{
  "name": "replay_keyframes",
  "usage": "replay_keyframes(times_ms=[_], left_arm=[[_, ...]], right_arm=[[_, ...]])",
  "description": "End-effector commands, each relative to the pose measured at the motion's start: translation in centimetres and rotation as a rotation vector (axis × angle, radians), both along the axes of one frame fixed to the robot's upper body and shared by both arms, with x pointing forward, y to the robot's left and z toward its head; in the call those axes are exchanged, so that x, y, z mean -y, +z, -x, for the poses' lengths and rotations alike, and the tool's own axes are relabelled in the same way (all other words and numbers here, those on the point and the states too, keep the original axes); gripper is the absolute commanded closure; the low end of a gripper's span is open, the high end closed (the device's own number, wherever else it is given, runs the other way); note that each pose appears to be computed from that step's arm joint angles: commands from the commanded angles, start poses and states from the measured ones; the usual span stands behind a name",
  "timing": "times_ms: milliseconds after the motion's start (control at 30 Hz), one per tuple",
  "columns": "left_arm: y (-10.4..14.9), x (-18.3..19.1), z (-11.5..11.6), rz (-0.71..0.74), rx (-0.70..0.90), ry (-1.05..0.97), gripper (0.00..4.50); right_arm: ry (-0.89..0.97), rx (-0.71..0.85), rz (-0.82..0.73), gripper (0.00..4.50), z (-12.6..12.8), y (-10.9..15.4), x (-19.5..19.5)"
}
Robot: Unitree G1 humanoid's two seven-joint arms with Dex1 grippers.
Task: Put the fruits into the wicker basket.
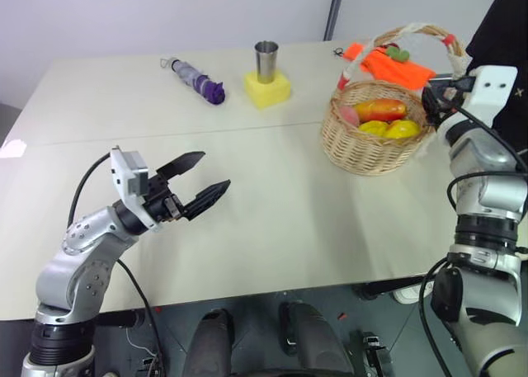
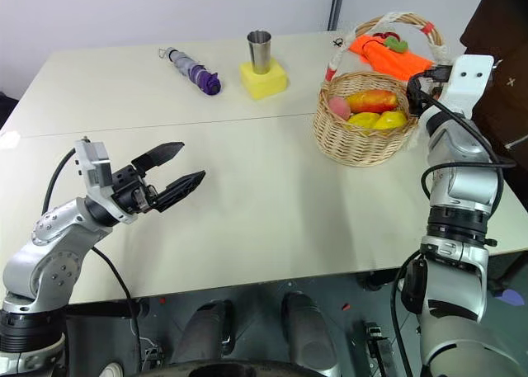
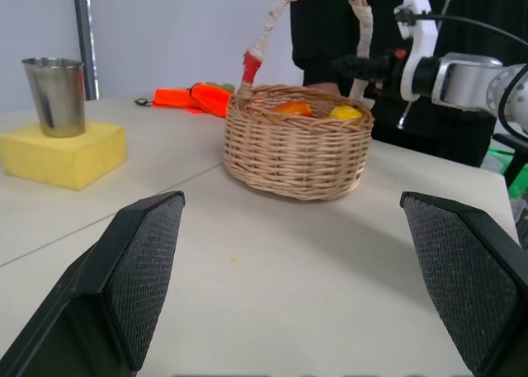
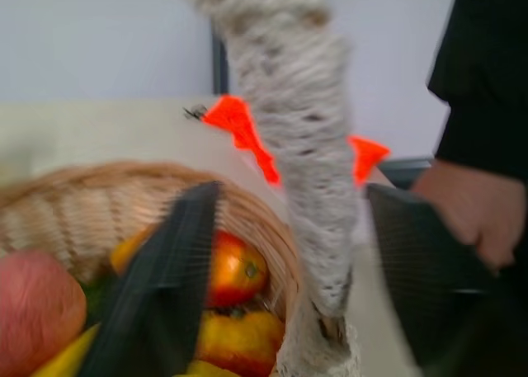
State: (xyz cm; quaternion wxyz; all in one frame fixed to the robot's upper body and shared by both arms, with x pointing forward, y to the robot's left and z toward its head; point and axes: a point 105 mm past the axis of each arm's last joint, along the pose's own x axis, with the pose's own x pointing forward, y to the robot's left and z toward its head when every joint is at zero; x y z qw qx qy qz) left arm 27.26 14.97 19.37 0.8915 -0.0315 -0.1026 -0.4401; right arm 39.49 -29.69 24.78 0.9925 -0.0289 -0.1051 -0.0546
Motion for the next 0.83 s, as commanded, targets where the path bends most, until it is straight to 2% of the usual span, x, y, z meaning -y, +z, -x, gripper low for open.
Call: replay_keyframes(times_ms=[33,133,300,367,433,500,633,833], left_arm=[[0.4,0.0,0.4,-0.001,0.017,0.005,0.0],[-0.4,-0.3,0.6,-0.003,-0.021,0.017,0.0],[-2.3,-2.5,0.2,-0.008,-0.08,0.166,0.0],[-3.2,-3.4,0.1,-0.025,-0.11,0.22,0.0],[-4.0,-4.3,0.0,-0.046,-0.13,0.266,0.0],[-4.8,-5.5,-0.2,-0.066,-0.155,0.328,0.0],[-5.5,-6.8,-0.3,-0.091,-0.16,0.413,0.0],[-6.3,-7.5,0.0,-0.097,-0.174,0.451,0.0]], right_arm=[[0.032,0.109,0.035,1.58,2.0,2.1,0.0],[0.063,0.094,0.08,1.58,3.6,0.7,-0.1],[0.107,0.113,0.139,1.58,6.5,-1.3,-0.6],[0.178,0.104,0.143,1.58,6.8,-2.0,-1.7],[0.292,0.073,0.214,1.58,7.1,-3.1,-3.9],[0.493,0.024,0.298,1.58,7.9,-4.7,-7.5],[0.727,-0.034,0.297,1.58,9.3,-6.5,-11.4],[0.845,-0.098,0.312,1.58,9.6,-8.2,-13.2]])
